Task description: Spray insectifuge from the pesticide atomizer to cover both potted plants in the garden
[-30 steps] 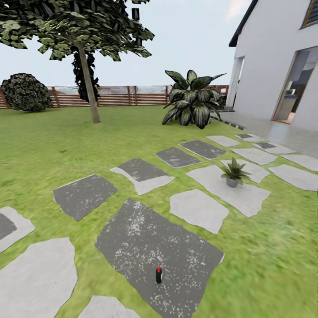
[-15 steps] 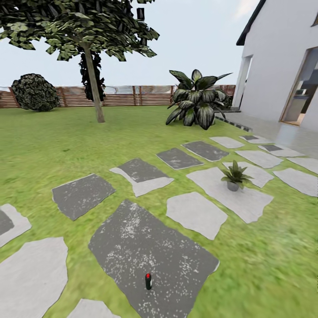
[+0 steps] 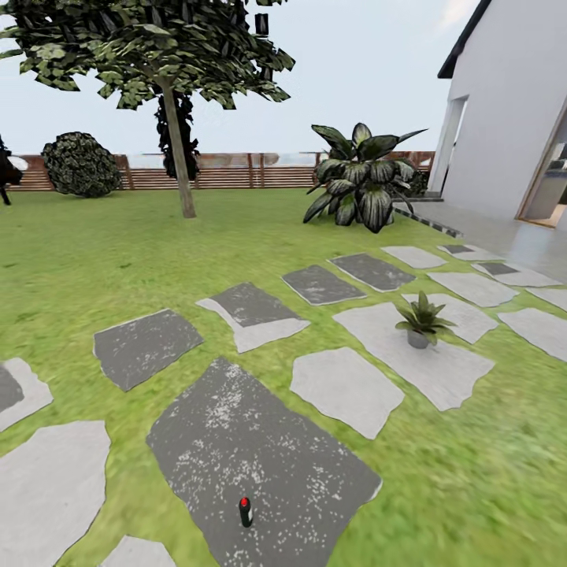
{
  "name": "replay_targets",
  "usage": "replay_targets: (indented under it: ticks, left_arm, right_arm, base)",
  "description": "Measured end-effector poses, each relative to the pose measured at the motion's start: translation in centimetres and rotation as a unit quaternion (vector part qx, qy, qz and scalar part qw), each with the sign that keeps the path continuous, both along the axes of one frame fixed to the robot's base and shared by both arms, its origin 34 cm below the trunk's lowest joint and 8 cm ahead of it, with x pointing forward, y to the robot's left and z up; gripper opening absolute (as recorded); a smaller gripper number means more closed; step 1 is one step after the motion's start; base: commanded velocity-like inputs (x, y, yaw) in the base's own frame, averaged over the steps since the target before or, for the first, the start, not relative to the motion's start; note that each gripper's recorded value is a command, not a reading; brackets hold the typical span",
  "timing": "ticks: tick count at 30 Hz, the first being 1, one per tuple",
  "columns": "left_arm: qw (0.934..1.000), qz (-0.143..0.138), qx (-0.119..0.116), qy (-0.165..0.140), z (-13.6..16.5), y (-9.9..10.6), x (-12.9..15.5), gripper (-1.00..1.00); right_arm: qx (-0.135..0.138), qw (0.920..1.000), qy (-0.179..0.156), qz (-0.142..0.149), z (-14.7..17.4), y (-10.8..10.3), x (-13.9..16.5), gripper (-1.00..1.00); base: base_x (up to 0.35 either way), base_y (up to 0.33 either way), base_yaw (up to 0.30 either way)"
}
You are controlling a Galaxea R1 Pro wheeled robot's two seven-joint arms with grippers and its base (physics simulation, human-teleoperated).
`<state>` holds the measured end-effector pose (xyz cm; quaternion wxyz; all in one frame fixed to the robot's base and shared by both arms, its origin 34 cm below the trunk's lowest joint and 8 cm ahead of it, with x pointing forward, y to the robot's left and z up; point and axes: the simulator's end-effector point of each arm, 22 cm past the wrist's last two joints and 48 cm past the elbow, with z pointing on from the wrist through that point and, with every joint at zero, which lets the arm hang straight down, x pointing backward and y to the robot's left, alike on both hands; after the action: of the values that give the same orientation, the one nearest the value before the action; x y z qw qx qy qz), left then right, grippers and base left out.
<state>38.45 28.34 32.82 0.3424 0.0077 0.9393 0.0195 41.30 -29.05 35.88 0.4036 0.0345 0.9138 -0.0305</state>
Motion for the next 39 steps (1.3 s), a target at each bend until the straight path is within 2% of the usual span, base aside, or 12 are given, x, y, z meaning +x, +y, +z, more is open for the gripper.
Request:
replay_targets:
  ticks: [12,24,26,27,29,31,32,34,36,39]
  left_arm:
    - [1.0,0.001,0.0,0.0,0.0,0.1,0.0,1.0]
    - [0.9999,0.008,0.014,-0.002,0.2,2.3,0.1,1.0]
    - [0.9998,0.014,0.013,-0.006,0.4,2.4,0.8,1.0]
    - [0.9997,0.019,0.011,-0.011,0.7,2.4,1.6,1.0]
    - [0.9985,0.025,0.007,-0.049,2.7,2.2,7.0,1.0]
    - [0.9964,0.028,0.007,-0.08,4.7,2.4,11.7,1.0]
    - [0.9959,0.028,0.006,-0.086,5.1,2.4,12.5,1.0]
    - [0.9943,0.027,0.005,-0.103,6.5,2.4,15.6,1.0]
    - [0.994,0.026,0.004,-0.106,7.4,2.4,17.6,1.0]
    - [0.9951,0.025,0.002,-0.095,8.2,2.2,19.7,1.0]
  right_arm:
    - [0.0,1.0,0.002,0.0,-0.1,0.0,-0.1,1.0]
    - [0.0,1.0,0.004,-0.001,-0.2,-0.1,-0.3,1.0]
    - [-0.001,1.0,0.005,0.002,-0.3,-0.1,-0.4,1.0]
    - [-0.002,1.0,0.004,0.003,-0.2,-0.2,-0.2,1.0]
    - [-0.005,0.9999,-0.014,0.005,0.8,-0.4,1.1,1.0]
    - [-0.008,0.9979,-0.065,0.007,3.9,-0.5,5.4,1.0]
    - [-0.009,0.9969,-0.078,0.007,4.8,-0.4,6.5,1.0]
    - [-0.01,0.9925,-0.122,0.008,7.9,-0.3,10.5,1.0]
    - [-0.01,0.989,-0.147,0.008,10.1,-0.3,13.6,1.0]
    - [-0.009,0.9862,-0.165,0.006,12.8,-0.2,17.9,1.0]
  base:
    - [0.105,-0.237,0.255]
    - [0.068,-0.072,0.034]
    - [0.001,-0.001,0.0]
    - [0.0,0.0,0.0]
    - [0.0,0.0,0.0]
    - [0.0,0.0,0.0]
    - [0.0,0.0,0.0]
    - [0.0,0.0,0.0]
    - [0.0,0.0,0.0]
    - [0.0,0.0,0.0]
